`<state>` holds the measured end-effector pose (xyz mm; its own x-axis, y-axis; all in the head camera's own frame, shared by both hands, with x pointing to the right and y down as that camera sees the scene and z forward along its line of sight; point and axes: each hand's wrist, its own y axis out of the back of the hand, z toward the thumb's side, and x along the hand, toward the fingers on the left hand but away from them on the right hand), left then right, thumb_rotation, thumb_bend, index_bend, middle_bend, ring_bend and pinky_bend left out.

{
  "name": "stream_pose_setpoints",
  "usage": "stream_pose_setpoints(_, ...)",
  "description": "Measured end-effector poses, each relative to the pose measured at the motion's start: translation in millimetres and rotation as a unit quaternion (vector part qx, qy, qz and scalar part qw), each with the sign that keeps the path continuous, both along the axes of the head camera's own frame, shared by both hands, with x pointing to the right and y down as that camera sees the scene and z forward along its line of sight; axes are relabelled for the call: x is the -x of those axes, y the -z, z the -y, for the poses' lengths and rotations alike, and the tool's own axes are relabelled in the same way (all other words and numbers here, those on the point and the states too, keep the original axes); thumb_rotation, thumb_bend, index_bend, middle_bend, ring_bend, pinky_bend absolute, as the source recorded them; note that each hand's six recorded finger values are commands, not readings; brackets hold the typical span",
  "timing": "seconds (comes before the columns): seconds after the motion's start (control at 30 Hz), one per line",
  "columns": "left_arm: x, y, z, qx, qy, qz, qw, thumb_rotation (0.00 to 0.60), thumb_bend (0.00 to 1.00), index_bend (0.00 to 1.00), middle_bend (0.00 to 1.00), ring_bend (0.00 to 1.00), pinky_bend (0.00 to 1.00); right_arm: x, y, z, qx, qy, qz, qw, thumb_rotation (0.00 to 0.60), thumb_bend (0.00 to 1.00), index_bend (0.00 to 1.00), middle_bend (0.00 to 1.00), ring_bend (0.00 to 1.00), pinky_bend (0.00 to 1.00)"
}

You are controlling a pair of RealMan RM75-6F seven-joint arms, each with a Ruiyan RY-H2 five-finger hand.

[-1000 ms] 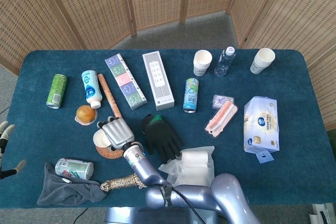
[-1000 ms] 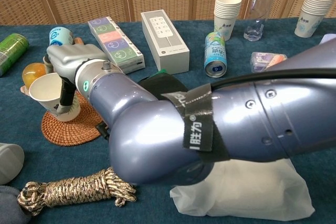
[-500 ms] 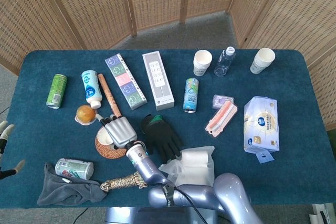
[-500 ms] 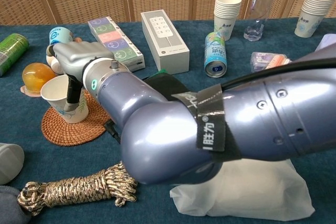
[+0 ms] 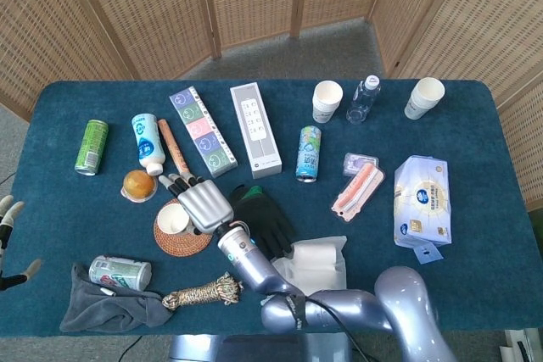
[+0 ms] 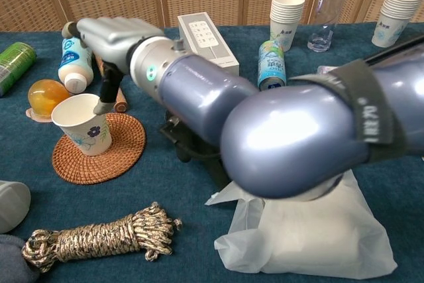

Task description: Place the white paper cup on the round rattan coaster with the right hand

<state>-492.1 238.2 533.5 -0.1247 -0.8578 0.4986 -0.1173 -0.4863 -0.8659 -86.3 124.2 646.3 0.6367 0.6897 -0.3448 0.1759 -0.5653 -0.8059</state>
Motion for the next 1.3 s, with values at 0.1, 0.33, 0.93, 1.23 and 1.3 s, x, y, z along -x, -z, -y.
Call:
stream_pose_setpoints(0.1, 0, -2, 0, 0.003, 0.0, 0.001, 1.0, 0.6, 0.28, 0.0, 0.0, 0.0, 0.0, -20, 9, 13, -0.025, -0.003, 0.0, 0.9997, 0.6, 0.0, 0.0, 0.15, 0.15, 0.39)
stream_pose_setpoints(0.33, -4, -5, -1, 0.008, -0.006, 0.004, 0.9999, 0.6, 0.28, 0.0, 0.0, 0.0, 0.0, -67, 21, 41, -0.047, -0.033, 0.02, 0.9982, 0.6, 0.0, 0.0, 0.17, 0.15, 0.39)
stream_pose_setpoints(0.93, -14, -11, -7, 0.019, -0.02, 0.001, 0.9996, 0.6, 0.28, 0.0, 0.0, 0.0, 0.0, -239, 34, 85, -0.11, -0.111, 0.043, 0.9867, 0.6, 0.0, 0.07, 0.22, 0.18, 0.39)
stream_pose_setpoints(1.23, -17, -10, -8, 0.019, -0.026, -0.003, 0.9995, 0.6, 0.28, 0.0, 0.0, 0.0, 0.0, -338, 53, 96, -0.176, -0.161, -0.011, 0.9712, 0.6, 0.0, 0.09, 0.22, 0.18, 0.39)
stream_pose_setpoints(1.3, -18, -10, -9, 0.019, -0.027, -0.004, 0.9995, 0.6, 0.28, 0.0, 0.0, 0.0, 0.0, -359, 56, 95, -0.179, -0.172, -0.021, 0.9683, 0.6, 0.0, 0.1, 0.22, 0.18, 0.39)
